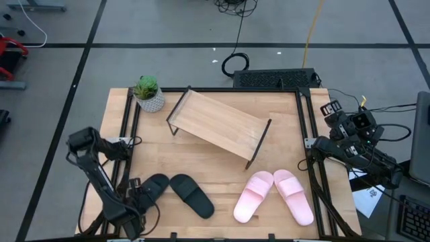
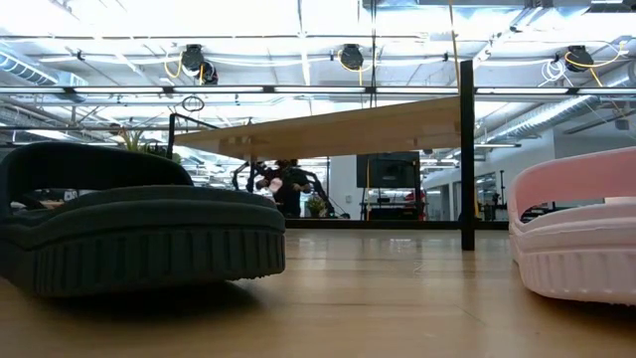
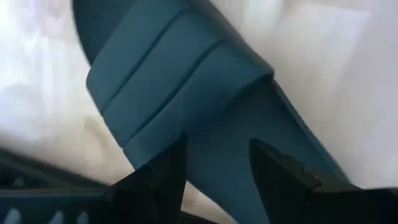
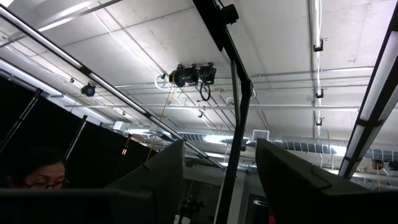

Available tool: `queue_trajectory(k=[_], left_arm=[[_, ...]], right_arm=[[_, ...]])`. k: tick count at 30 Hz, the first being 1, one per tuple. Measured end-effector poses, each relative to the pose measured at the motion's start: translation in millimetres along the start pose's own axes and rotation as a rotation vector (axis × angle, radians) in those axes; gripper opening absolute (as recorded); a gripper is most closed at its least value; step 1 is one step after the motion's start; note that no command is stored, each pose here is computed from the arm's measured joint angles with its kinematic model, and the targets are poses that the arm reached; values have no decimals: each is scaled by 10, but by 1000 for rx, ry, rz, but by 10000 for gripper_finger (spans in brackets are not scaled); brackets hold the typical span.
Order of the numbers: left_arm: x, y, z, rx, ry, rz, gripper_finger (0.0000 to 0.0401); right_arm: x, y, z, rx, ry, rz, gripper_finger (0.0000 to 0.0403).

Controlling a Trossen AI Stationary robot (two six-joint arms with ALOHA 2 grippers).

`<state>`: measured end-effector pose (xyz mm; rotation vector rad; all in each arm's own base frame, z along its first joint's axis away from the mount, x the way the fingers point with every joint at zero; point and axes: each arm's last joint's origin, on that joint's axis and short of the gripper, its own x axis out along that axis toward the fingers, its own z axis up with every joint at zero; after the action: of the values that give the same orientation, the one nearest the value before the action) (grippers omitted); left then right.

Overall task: Pick and place slides into the shelf
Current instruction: Put the left black slide on the shelf

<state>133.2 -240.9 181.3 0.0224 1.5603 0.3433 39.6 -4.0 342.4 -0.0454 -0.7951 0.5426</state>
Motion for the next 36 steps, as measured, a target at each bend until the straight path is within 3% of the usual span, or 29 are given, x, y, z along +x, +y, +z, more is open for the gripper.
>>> queue_trajectory(k=[7, 17, 23, 30, 36], left_arm=[[-31, -3, -7, -42, -2, -4, 177], [-497, 9, 63, 21, -105, 35, 177], [-298, -99, 98, 106, -69, 50, 177], [-77, -151, 72, 144, 27, 223, 177], [2, -205, 63, 178, -15, 267, 177]], right_arm=[[0, 0, 0, -1, -1, -1, 187], [0, 0, 0, -27, -1, -1, 187], [0, 0, 0, -17, 0, 0, 187], [0, 0, 0, -1, 0, 0, 187], [0, 0, 0, -1, 0, 0, 187]])
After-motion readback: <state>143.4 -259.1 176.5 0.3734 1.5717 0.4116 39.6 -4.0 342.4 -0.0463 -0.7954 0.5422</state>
